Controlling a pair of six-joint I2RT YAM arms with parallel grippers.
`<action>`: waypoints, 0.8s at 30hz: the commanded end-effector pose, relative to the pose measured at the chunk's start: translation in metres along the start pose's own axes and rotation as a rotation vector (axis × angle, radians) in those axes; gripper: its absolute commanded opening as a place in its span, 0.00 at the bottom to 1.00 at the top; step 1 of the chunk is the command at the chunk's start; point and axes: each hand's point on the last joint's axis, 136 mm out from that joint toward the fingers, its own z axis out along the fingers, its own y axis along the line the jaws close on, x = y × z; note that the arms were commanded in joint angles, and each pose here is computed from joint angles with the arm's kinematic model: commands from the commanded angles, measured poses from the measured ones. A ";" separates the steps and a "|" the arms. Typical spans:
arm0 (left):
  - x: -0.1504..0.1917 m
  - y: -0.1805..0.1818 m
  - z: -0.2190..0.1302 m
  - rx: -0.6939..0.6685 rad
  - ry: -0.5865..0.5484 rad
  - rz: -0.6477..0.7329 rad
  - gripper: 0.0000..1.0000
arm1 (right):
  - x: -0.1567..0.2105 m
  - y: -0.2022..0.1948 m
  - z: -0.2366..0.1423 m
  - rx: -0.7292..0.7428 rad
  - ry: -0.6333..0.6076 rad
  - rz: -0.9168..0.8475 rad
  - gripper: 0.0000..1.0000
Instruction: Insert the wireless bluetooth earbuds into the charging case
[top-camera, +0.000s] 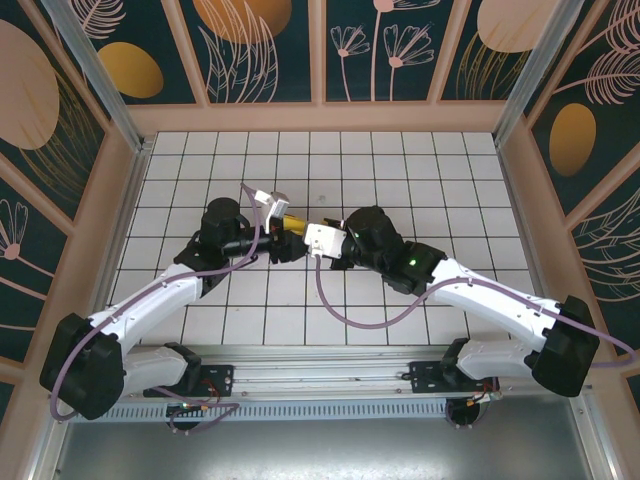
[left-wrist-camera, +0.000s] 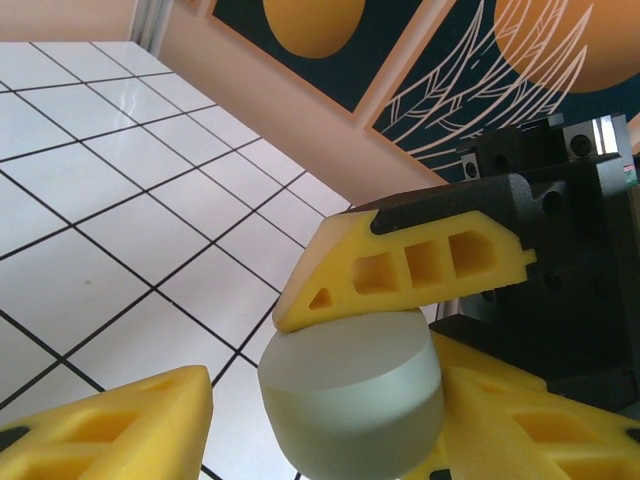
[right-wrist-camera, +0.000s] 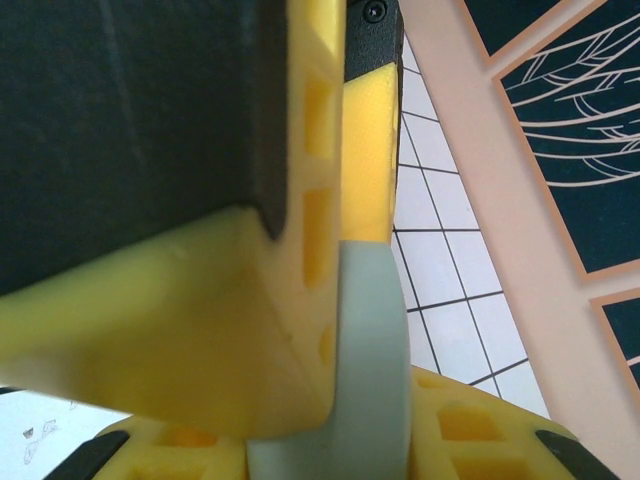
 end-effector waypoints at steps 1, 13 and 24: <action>-0.009 -0.006 0.003 0.027 -0.011 0.013 0.58 | -0.013 -0.005 -0.012 0.019 -0.043 -0.014 0.27; -0.013 -0.010 0.005 0.067 -0.027 -0.012 0.49 | -0.012 -0.001 -0.011 0.015 -0.046 -0.022 0.27; -0.002 0.001 0.005 0.021 -0.021 -0.005 0.20 | -0.018 -0.005 -0.016 0.027 -0.074 -0.001 0.48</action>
